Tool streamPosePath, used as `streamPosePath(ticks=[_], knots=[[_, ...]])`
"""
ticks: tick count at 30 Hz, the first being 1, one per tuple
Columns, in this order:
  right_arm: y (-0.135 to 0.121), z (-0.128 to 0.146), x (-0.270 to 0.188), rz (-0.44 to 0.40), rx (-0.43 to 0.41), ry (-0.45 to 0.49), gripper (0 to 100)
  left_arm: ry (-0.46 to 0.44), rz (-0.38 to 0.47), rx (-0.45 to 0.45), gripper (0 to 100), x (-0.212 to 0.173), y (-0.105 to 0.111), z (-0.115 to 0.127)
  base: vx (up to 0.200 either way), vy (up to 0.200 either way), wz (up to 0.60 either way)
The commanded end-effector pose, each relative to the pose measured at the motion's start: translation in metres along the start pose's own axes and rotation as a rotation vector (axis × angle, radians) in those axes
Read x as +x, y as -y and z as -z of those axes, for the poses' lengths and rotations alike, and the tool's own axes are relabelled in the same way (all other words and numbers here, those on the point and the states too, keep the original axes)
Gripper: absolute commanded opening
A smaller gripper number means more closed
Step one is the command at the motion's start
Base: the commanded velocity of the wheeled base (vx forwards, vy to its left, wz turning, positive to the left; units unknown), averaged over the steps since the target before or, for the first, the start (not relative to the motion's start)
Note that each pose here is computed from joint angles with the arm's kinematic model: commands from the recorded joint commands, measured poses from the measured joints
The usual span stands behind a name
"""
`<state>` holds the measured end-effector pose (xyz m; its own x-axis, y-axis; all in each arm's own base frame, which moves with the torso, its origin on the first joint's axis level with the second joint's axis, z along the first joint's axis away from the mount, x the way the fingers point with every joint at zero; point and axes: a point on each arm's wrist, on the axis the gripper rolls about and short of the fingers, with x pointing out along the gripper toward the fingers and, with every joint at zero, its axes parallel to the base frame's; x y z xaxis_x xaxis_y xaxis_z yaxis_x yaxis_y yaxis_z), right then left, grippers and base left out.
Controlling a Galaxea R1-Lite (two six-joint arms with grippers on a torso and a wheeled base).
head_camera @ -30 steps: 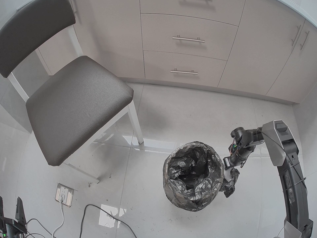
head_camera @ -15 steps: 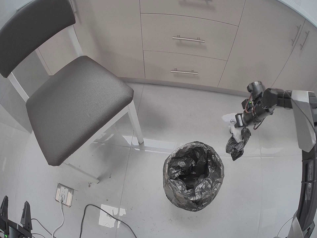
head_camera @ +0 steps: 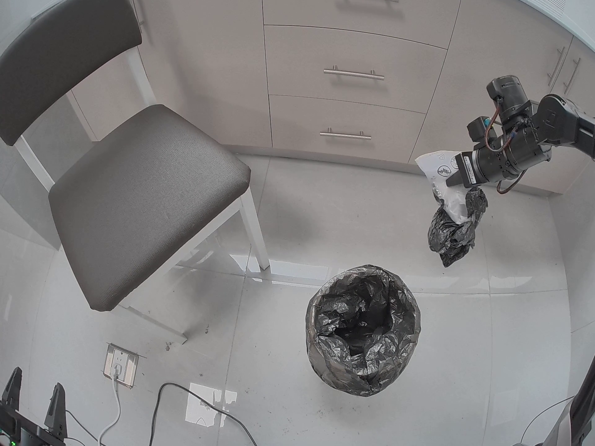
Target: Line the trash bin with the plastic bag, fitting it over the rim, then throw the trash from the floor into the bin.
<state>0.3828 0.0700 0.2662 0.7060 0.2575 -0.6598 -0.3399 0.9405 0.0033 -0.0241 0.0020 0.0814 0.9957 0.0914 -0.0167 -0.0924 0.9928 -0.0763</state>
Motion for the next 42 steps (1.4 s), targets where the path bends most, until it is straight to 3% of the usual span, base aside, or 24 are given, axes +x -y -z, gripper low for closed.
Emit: streamPosePath(ticks=[1,8,17,28,42], knots=[[-0.036,-0.001,-0.026,-0.027,-0.06,0.027,0,-0.01,0.008,-0.006,100,0.001,0.001,0.0,0.0,0.0,0.0],[-0.065,0.007,-0.019,-0.045,-0.112,-0.021,0,-0.007,0.024,-0.001,100,0.0,0.0,0.0,0.0,0.0,0.0],[-0.069,0.012,-0.013,-0.056,-0.12,-0.041,0,0.001,0.078,0.073,100,0.001,0.001,0.006,0.0,0.0,0.0],[-0.078,0.019,-0.008,-0.081,-0.135,-0.07,0,0.014,0.071,0.038,100,0.001,0.001,0.005,0.0,0.0,0.0],[-0.085,0.04,0.07,-0.09,-0.148,-0.036,0,0.014,0.071,0.034,100,0.001,0.001,0.005,0.0,0.0,0.0]])
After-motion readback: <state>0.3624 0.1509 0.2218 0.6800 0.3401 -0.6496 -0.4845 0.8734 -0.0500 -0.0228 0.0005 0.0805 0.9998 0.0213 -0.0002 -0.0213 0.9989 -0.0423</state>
